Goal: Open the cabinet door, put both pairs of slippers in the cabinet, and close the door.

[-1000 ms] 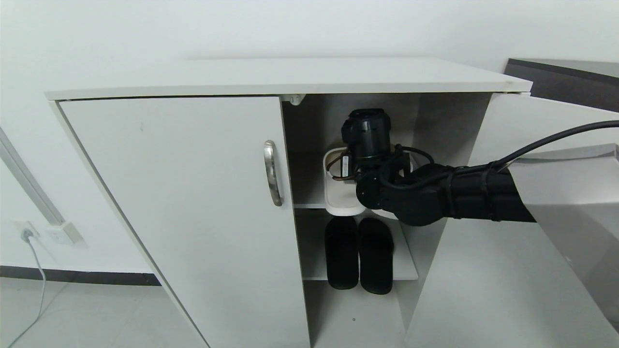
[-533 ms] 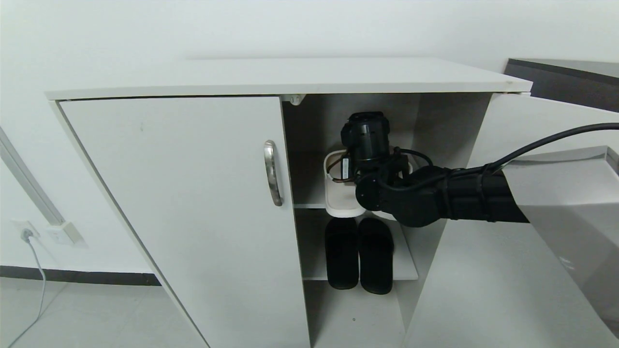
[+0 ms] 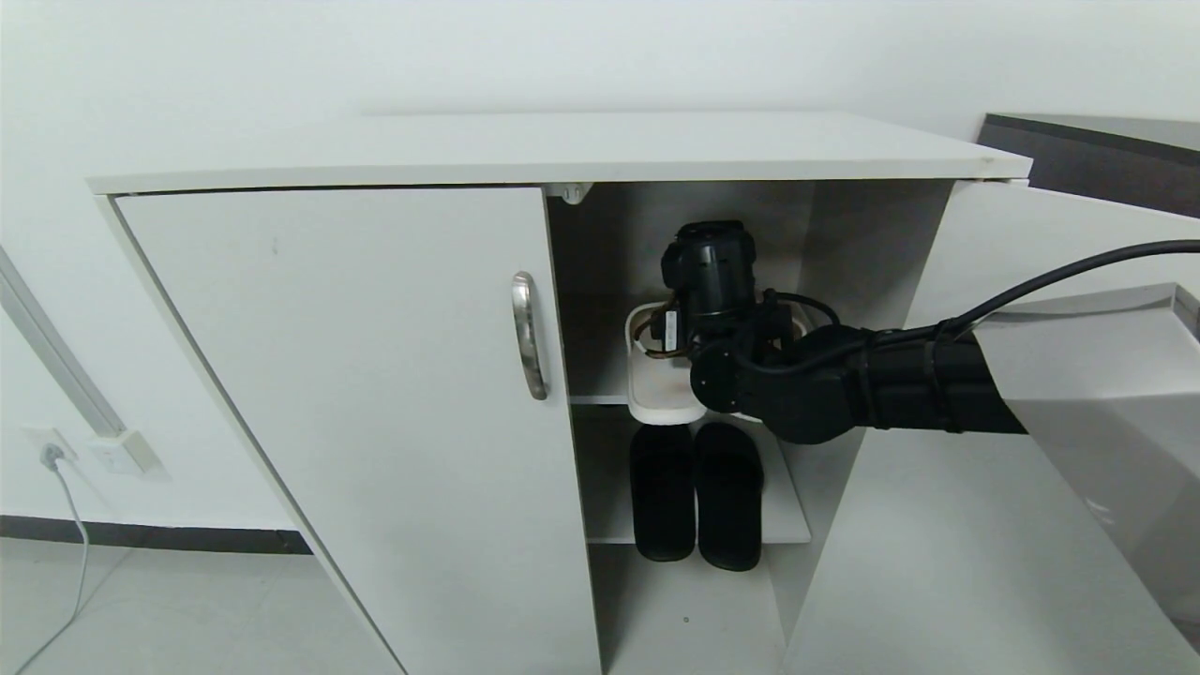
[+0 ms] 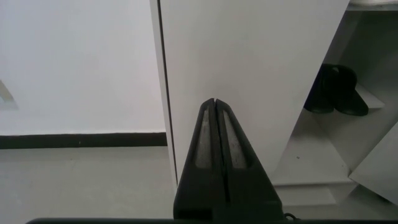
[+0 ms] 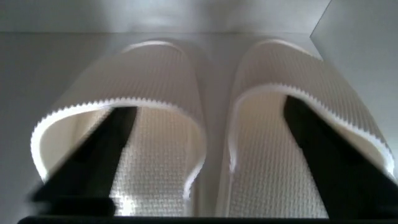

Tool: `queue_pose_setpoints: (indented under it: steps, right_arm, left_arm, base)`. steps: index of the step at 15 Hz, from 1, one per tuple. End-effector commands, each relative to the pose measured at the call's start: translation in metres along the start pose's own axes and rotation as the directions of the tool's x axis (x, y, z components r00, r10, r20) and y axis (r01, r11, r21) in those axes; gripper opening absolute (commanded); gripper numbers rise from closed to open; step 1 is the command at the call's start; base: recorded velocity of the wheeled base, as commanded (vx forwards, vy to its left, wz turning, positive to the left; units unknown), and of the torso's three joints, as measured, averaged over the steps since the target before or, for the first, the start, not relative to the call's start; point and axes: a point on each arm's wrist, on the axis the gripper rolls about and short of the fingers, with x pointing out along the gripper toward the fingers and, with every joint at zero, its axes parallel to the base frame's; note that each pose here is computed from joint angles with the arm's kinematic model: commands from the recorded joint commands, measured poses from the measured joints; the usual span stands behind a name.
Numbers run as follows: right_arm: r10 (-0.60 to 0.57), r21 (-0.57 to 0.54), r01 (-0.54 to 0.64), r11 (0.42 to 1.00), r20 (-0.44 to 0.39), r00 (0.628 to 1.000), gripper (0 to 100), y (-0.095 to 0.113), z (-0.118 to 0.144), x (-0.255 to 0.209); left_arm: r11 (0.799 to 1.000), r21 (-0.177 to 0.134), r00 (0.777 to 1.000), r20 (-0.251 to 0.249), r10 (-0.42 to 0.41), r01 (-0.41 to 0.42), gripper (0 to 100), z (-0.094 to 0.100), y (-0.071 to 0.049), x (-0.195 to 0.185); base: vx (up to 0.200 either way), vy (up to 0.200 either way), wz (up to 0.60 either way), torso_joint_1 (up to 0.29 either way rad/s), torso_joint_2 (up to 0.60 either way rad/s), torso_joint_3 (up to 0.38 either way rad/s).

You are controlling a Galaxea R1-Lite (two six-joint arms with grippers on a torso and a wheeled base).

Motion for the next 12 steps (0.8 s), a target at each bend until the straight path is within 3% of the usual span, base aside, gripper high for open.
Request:
queue_pose_setpoints:
  steps: [1, 7, 12]
  right_arm:
    - [0.008, 0.001, -0.008, 1.000, 0.002, 1.000, 100, -0.003, 0.005, -0.010]
    - [0.089, -0.004, -0.089, 0.996, 0.005, 0.996, 100, -0.029, 0.009, -0.080]
    - [0.188, -0.007, -0.188, 0.982, 0.008, 0.982, 100, -0.050, -0.006, -0.135]
  left_arm:
    - [1.000, -0.001, 1.000, -0.001, 0.000, 0.000, 0, 0.000, 0.000, 0.000]
    - [1.000, -0.001, 1.000, -0.001, 0.000, 0.000, 0, 0.000, 0.000, 0.000]
    - [1.000, -0.001, 1.000, -0.001, 0.000, 0.000, 0, 0.000, 0.000, 0.000]
  base:
    - [0.000, 0.000, 0.00, 0.000, 0.00, 0.000]
    - [0.000, 0.000, 0.00, 0.000, 0.00, 0.000]
    - [0.000, 0.000, 0.00, 0.000, 0.00, 0.000]
